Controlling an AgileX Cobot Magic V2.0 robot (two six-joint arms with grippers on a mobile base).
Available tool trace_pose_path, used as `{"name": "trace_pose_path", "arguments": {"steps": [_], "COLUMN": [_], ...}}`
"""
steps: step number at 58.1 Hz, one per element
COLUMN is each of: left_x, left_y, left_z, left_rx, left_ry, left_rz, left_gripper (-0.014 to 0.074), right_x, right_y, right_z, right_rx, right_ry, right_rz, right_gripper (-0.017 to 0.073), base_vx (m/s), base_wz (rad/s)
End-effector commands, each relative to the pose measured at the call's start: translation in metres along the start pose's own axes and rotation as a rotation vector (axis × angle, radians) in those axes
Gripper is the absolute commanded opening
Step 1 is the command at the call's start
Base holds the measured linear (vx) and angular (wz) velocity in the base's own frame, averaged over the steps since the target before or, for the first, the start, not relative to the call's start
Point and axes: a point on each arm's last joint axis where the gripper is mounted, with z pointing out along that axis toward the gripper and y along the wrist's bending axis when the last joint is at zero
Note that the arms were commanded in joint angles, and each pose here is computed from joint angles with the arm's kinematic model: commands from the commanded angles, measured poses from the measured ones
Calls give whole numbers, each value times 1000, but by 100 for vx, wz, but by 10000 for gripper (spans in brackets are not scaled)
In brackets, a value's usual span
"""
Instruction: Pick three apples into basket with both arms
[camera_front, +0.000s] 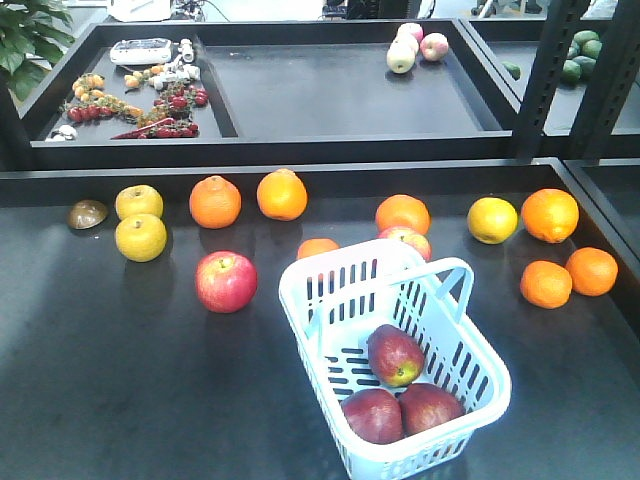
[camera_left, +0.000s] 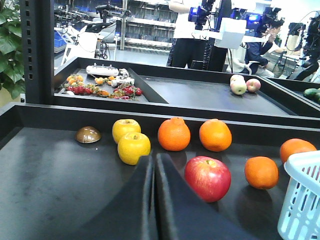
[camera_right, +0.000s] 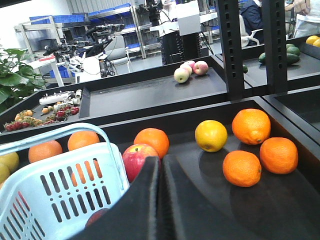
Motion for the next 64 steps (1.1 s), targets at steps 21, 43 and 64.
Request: {"name": "trace_pose_path", "arguments": {"steps": [21, 43, 64], "left_x": [-16, -16, -16], "left_y": [-2, -2, -2], "left_z": [-3, -3, -3], "left_rx": [8, 8, 8], "left_ry": [-113, -113, -113], "left_rz": [-4, -4, -4], "left_gripper": [-6, -6, -6], "right_x": [-3, -3, -4], "right_y": [1, 1, 1], "right_z": [0, 0, 0], "right_rx": [-17, -17, -17], "right_ry": [-78, -78, -79], "right_rz": [-22, -22, -22], "right_gripper": [8, 8, 8], "base_vx": [0, 0, 0], "base_wz": [0, 0, 0]}}
